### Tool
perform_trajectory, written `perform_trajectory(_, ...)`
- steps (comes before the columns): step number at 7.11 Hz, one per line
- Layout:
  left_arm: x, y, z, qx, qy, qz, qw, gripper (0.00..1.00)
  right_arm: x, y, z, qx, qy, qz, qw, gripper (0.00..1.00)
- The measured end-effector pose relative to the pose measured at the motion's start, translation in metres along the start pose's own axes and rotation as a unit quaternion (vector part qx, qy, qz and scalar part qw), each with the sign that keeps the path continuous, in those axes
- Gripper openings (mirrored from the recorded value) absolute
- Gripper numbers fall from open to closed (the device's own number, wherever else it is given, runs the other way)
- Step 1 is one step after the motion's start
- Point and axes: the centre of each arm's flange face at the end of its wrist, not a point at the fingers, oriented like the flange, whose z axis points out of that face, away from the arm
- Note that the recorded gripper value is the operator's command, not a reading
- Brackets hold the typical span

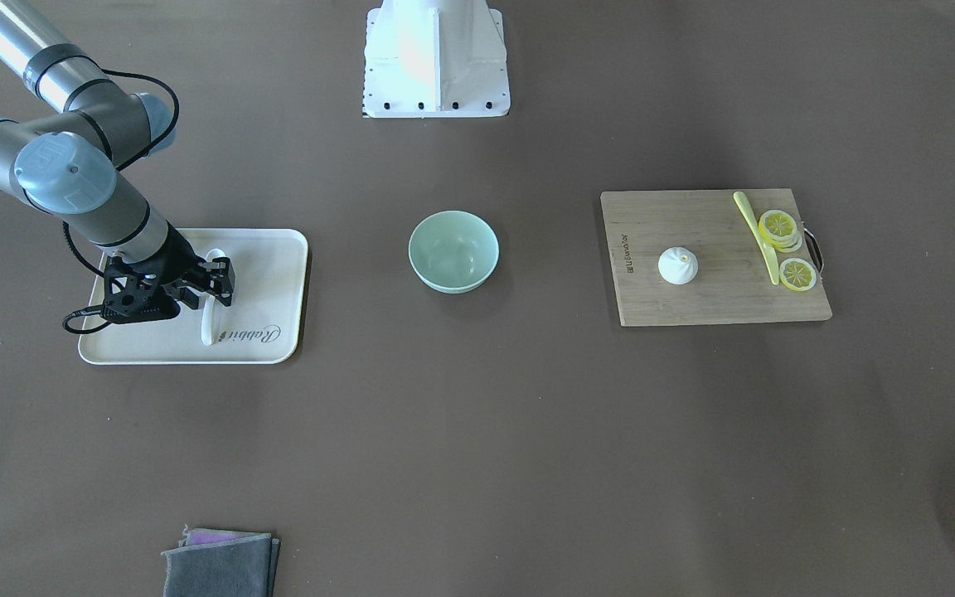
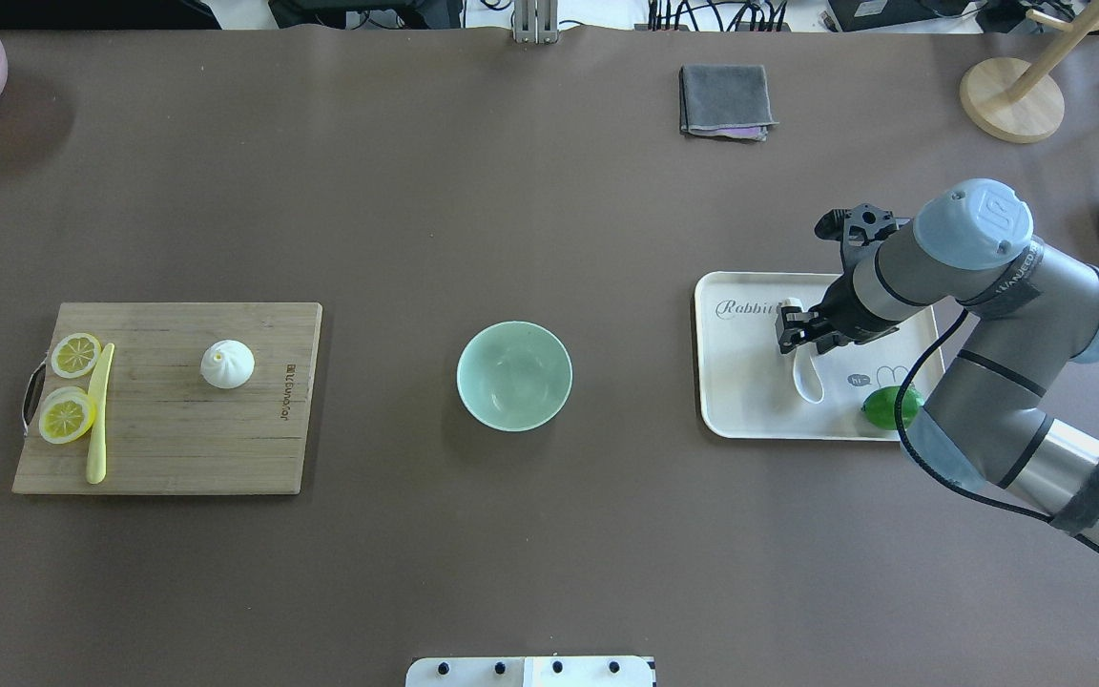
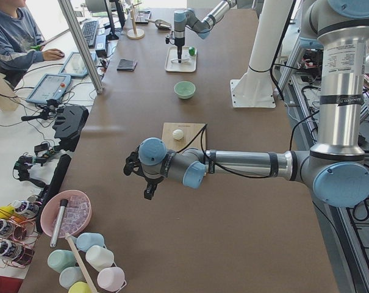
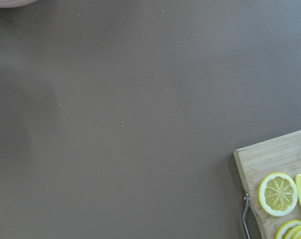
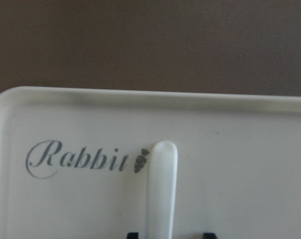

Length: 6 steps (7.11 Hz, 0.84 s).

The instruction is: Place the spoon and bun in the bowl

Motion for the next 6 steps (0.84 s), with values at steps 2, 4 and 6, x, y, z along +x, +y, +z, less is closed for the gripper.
perform_trajectory(2,0.000,0.000,0.000,0.000,0.000,0.000,1.0000,0.98,-0.009,0.001,-0.009,0.006,-0.008,-0.003,0.9999,0.00)
perform_trajectory(4,-0.001,0.000,0.000,-0.001,0.000,-0.001,1.0000,0.98,-0.023,0.001,-0.022,0.021,-0.016,0.009,0.9996,0.00)
perform_trajectory(6,-0.001,0.001,0.001,-0.002,0.000,-0.002,1.0000,0.98,-0.030,0.001,-0.023,0.036,-0.012,0.022,0.9990,0.00)
